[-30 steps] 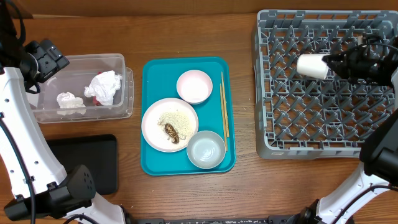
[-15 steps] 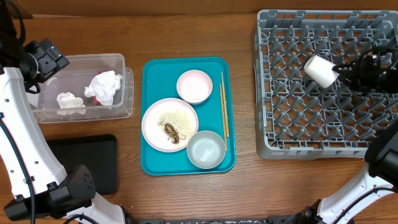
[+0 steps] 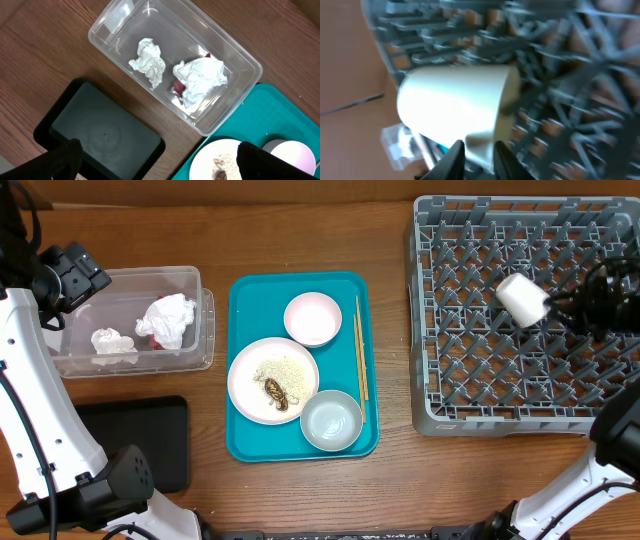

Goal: Sort waste into correct bins and load items into the dishwasher
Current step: 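Lower the cup upside down into the rack and open the right gripper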

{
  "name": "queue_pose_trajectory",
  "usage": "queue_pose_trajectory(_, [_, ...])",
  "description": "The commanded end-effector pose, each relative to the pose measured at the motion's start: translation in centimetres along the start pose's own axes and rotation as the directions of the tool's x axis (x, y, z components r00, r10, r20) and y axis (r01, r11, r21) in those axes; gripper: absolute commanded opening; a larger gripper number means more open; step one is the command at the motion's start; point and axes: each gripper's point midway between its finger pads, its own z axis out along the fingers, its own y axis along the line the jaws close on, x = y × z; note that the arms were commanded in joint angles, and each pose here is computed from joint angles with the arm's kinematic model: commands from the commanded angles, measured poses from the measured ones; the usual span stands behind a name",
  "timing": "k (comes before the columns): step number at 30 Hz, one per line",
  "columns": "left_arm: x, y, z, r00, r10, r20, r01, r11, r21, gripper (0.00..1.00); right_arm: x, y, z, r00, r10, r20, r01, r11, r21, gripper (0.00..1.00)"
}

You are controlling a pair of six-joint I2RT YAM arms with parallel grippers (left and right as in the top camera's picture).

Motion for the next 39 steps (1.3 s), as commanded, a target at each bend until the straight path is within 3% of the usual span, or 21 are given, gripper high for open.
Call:
queue_pose_trajectory(1, [-0.1,0.2,-0.1,1.000,-0.009,0.008,0.009,1.000,-0.010,1.00,-0.9,-1.5,-1.1,1.000,0.010,0.029,-0.013,0.997,0.078,0.27])
queue_pose_trajectory(9, [-0.1,0.2,-0.1,1.000,-0.009,0.008,0.009,1.000,-0.010,1.00,-0.9,0.3,-4.0,0.998,0.037,0.050,-0.042,0.992,0.117,0.32])
queue_pose_trajectory(15, [-0.1,0.2,-0.1,1.000,-0.009,0.008,0.009,1.000,-0.010,1.00,-0.5,4.5,-5.9,0.994,-0.048,0.100,0.036,0.993,0.110,0.33])
queue_pose_trajectory(20, [-0.1,0.2,-0.1,1.000,-0.009,0.008,0.009,1.000,-0.010,1.00,-1.1,5.6,-4.0,0.984,-0.137,0.112,0.113,0.974,0.195,0.33])
queue_pose_trajectory(28, [-0.1,0.2,-0.1,1.000,-0.009,0.008,0.009,1.000,-0.010,1.00,-1.4,4.9,0.5,0.976,-0.178,0.126,0.108,0.897,0.429,0.05])
queue_pose_trajectory(32, [-0.1,0.2,-0.1,1.000,-0.009,0.008,0.009,1.000,-0.010,1.00,-1.6,3.5,0.8,0.974,-0.174,0.147,0.065,0.831,0.553,0.04])
queue_pose_trajectory(39, [-0.1,0.2,-0.1,1.000,-0.009,0.008,0.009,1.000,-0.010,1.00,-1.1,0.5,1.2,0.985,-0.129,0.117,0.031,0.792,0.610,0.04])
